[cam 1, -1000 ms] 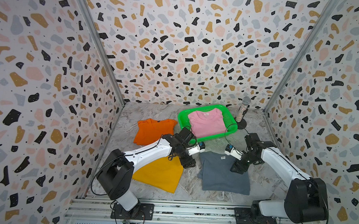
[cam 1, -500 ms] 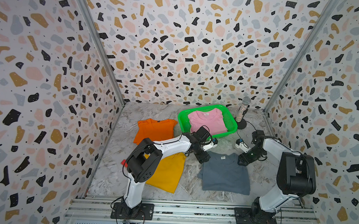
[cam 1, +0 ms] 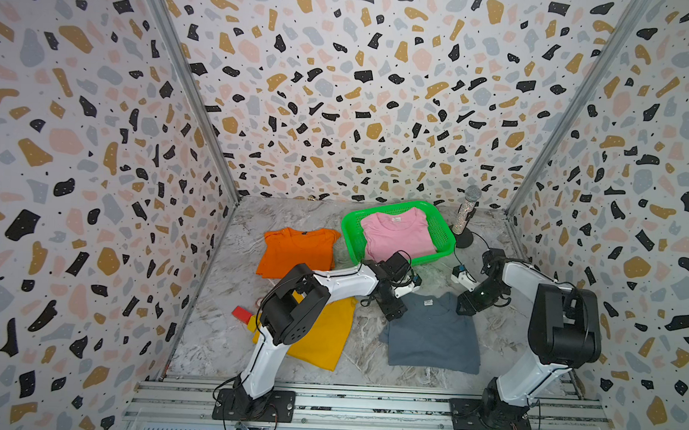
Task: Put the folded t-shirts into the basket
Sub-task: Pick up the T-shirt from the center of the board, then place the T-shirt in the bin.
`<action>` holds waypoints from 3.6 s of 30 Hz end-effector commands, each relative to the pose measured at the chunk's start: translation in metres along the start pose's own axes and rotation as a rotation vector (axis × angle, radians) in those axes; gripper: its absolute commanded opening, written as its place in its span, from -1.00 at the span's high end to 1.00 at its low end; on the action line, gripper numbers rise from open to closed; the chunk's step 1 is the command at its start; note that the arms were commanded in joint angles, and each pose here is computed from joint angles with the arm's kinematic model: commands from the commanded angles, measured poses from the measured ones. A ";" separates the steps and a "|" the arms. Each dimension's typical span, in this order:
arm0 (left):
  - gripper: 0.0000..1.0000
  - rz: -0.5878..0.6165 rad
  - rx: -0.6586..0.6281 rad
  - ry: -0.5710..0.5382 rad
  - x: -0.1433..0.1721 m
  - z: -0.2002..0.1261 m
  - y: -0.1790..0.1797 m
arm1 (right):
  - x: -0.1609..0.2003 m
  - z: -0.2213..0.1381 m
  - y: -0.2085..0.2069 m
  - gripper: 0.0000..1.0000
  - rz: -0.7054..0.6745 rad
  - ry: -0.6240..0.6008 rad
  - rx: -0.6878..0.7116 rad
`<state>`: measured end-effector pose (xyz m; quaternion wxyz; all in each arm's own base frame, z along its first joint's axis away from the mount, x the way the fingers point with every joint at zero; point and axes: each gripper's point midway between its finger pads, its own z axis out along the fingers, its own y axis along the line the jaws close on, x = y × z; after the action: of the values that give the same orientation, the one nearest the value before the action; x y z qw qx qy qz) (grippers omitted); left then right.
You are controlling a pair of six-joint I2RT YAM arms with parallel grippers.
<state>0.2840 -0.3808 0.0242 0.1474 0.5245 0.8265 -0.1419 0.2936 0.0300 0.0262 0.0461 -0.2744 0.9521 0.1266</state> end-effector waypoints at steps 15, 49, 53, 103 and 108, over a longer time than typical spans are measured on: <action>0.65 -0.131 0.065 -0.058 -0.001 0.005 -0.014 | -0.012 0.003 0.038 0.88 -0.053 -0.075 -0.164; 1.00 0.044 -0.127 -0.568 -0.065 -0.225 0.032 | -0.112 -0.227 0.078 1.00 -0.251 -0.829 0.146; 1.00 0.023 -0.174 -0.600 -0.070 -0.249 0.051 | -0.130 -0.243 0.076 1.00 -0.242 -0.856 0.162; 1.00 -0.323 -0.320 -0.371 -0.057 -0.124 0.272 | -0.345 -0.108 -0.050 1.00 -0.241 -0.545 0.350; 1.00 -0.334 -0.303 -0.349 -0.051 -0.113 0.271 | -0.349 -0.098 -0.051 1.00 -0.267 -0.530 0.360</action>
<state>0.5363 -0.2779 0.1261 0.3421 0.3241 0.8708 -0.1403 0.6081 0.1534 0.1381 0.3356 -0.3422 0.8761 0.0511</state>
